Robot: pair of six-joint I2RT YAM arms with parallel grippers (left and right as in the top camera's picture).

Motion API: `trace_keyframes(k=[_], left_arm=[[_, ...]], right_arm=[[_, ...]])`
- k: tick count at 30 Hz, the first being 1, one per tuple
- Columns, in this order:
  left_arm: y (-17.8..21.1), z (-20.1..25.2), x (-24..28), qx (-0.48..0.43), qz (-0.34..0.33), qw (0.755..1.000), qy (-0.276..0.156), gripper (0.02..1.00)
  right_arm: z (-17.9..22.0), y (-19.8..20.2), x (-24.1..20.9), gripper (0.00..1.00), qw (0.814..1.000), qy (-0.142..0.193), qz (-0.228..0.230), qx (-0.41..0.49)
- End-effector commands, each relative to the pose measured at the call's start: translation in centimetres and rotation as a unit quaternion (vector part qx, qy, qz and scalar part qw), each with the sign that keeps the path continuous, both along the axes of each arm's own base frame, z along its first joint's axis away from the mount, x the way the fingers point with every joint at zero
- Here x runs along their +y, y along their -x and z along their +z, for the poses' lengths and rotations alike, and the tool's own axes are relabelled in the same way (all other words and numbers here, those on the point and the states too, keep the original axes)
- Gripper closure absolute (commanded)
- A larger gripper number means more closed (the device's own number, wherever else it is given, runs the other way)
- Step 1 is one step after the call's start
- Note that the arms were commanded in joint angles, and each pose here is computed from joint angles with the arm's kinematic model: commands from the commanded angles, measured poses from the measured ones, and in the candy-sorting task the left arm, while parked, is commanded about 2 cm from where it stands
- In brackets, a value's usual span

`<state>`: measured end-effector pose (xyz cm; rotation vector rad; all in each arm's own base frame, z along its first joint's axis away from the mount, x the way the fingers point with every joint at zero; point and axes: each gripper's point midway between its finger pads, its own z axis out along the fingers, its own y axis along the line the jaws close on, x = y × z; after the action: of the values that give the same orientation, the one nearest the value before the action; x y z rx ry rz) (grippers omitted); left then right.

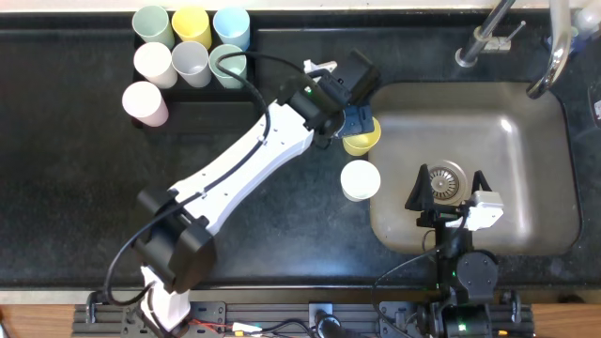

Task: Store Cups

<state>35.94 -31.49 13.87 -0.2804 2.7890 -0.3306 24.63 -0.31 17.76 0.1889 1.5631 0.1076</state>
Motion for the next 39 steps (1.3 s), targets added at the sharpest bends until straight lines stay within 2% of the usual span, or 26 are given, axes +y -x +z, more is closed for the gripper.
trace_keyframes(k=[1,14,15,16,17,19,20,21,22,23,24,28,33,39], left_arm=[[0.5,-2.3,-0.8,0.042,0.003,0.999,0.011,0.018],[0.6,-4.3,-0.9,0.067,0.012,0.998,0.006,0.018],[0.5,-4.4,-0.8,0.068,0.013,0.998,0.006,0.062],[0.4,-4.6,-0.7,0.070,0.019,0.997,0.006,0.165],[0.4,-4.8,-0.6,0.073,0.026,0.997,0.006,0.332],[0.3,-5.1,-0.5,0.076,0.030,0.997,0.005,0.476],[0.3,-5.2,-0.5,0.078,0.034,0.996,0.005,0.647],[0.3,-5.4,-0.5,0.080,0.039,0.996,0.005,0.770],[0.2,-5.4,-0.5,0.079,0.039,0.996,0.006,0.829],[0.1,-5.4,-0.4,0.077,0.040,0.996,0.005,0.932],[-0.1,-5.3,-0.3,0.074,0.042,0.996,0.005,0.982],[-1.1,-4.6,0.6,0.065,0.055,0.996,0.007,0.982],[-2.4,0.0,3.9,0.030,0.089,0.995,0.020,0.982],[-1.9,5.9,14.2,0.035,0.188,0.981,0.017,0.982]], right_arm=[[-0.3,0.0,-0.1,0.003,1.000,-0.002,-0.001,-0.001],[-0.3,0.0,-0.1,0.003,1.000,-0.002,-0.001,-0.001],[-0.3,0.0,-0.1,0.003,1.000,-0.002,-0.001,0.000],[-0.3,0.0,-0.1,0.003,1.000,-0.002,-0.001,0.000],[-0.3,0.0,-0.1,0.005,1.000,-0.002,-0.001,0.000],[-0.3,0.0,-0.1,0.003,1.000,-0.002,-0.001,0.000],[-0.3,0.0,-0.1,0.003,1.000,-0.002,-0.001,0.000],[-0.3,0.0,-0.1,0.003,1.000,-0.002,-0.001,-0.001],[-0.3,0.0,-0.1,0.003,1.000,-0.002,-0.001,-0.001],[-0.3,0.0,-0.1,0.003,1.000,-0.002,-0.001,-0.001],[-0.3,0.0,-0.1,0.003,1.000,-0.002,-0.001,0.000],[-0.3,0.0,-0.1,0.005,1.000,-0.002,-0.001,-0.001],[-0.3,0.0,-0.1,0.003,1.000,-0.002,-0.001,0.000],[-0.3,0.0,-0.1,0.005,1.000,-0.002,-0.001,0.000]])
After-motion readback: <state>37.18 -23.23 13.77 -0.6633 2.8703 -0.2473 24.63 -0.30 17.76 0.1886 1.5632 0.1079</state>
